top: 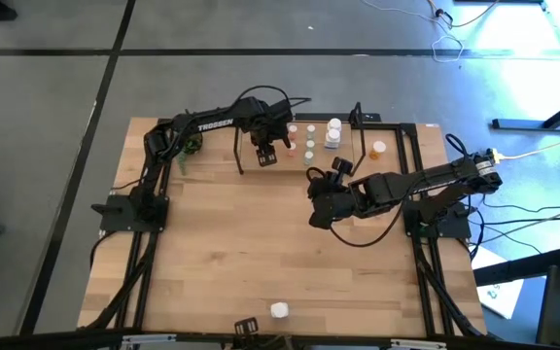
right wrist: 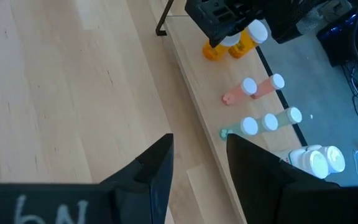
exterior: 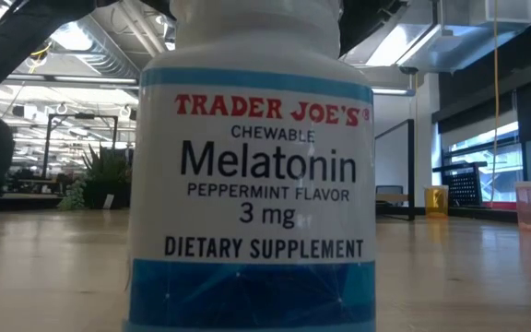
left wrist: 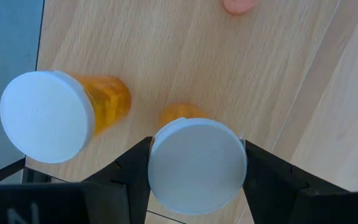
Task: Pick and place medicine bottles onto shelf by color
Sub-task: Put the bottom orange pill bottle on the shelf aligned with the orange bottles
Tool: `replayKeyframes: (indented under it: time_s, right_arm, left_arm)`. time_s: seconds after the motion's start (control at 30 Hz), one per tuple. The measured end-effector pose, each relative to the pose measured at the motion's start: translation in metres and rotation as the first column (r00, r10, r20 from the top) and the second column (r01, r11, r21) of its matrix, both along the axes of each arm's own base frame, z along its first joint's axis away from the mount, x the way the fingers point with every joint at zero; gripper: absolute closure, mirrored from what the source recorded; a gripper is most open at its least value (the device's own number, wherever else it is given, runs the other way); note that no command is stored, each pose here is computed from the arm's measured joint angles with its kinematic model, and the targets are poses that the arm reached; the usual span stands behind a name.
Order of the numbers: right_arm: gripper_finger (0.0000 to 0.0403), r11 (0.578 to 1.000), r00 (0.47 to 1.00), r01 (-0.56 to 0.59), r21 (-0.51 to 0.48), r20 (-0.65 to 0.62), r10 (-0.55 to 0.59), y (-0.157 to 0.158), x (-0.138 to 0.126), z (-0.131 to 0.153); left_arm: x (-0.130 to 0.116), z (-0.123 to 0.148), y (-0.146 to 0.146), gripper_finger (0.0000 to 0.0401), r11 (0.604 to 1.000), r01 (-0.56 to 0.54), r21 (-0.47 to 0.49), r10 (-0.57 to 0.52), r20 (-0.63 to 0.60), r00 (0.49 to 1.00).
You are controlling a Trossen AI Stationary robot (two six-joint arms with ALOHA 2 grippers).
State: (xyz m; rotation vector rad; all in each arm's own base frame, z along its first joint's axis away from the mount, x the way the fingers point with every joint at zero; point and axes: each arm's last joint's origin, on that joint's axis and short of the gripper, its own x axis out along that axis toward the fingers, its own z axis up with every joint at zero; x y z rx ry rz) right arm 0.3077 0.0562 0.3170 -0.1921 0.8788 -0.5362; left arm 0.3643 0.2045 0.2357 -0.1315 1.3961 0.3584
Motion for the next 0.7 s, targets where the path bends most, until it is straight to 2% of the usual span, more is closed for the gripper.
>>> replayKeyframes:
  time_s: [0.17,0.53,0.7]
  right_arm:
    - [0.0251,1.000,1.000,0.000,0.000,0.000,0.000,0.0001,0.0000,0.0000]
    - [0.0251,1.000,1.000,-0.001,0.000,0.000,0.001,0.0001,0.0000,0.0000]
    - [0.0251,1.000,1.000,-0.001,0.000,0.000,0.001,0.0001,0.0000,0.0000]
  left_arm:
    - [0.0006,0.0002,-0.0013,0.0209,0.999,0.004,-0.043,-0.003,0.025,1.000]
    - [0.0007,0.0002,-0.0014,0.0208,0.999,0.003,-0.049,-0.002,0.028,1.000]
    - [0.0007,0.0001,-0.0014,0.0184,0.999,0.004,-0.046,-0.003,0.027,1.000]
